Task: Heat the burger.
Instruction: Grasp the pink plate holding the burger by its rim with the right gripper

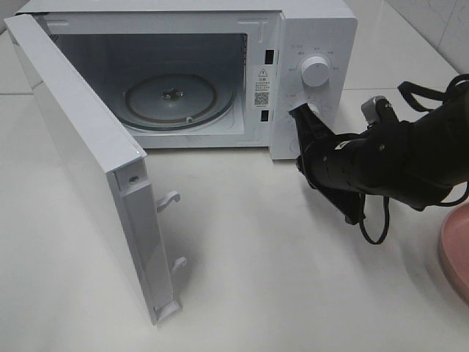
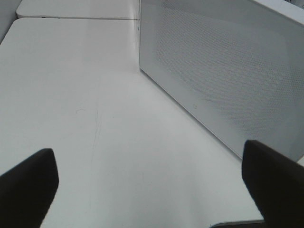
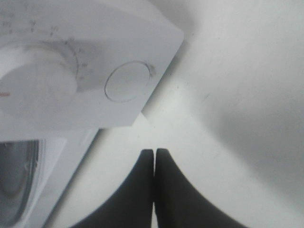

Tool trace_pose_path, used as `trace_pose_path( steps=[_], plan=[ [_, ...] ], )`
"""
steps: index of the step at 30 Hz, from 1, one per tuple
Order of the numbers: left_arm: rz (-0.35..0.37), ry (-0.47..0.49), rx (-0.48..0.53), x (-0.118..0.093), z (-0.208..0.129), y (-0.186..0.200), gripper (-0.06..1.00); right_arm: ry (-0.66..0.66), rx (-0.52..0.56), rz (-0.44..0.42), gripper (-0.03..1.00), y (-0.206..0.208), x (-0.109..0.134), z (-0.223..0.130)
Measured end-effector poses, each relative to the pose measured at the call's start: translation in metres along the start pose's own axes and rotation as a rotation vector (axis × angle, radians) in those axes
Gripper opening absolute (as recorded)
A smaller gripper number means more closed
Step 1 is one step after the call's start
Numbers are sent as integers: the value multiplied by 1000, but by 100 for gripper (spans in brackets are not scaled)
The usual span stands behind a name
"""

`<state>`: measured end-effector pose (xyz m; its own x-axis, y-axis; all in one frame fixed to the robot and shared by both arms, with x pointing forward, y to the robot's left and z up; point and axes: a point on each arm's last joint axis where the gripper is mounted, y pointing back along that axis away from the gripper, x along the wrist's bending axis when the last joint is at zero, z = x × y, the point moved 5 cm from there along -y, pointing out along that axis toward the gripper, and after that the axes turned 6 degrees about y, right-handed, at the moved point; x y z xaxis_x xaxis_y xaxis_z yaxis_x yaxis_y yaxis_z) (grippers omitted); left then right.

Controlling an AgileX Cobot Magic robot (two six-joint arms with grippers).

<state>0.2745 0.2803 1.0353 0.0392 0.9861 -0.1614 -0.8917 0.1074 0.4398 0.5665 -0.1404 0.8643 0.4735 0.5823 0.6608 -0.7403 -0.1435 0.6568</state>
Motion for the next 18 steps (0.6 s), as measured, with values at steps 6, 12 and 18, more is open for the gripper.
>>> trace_pose_path(
  steps=[6,12,18],
  plan=[
    [0,0,0,0,0,0,99,273,128,-5,1,17,5,-11],
    [0,0,0,0,0,0,99,550,278,16,1,34,6,-25],
    [0,0,0,0,0,0,99,717,448,17,1,49,-3,-33]
  ],
)
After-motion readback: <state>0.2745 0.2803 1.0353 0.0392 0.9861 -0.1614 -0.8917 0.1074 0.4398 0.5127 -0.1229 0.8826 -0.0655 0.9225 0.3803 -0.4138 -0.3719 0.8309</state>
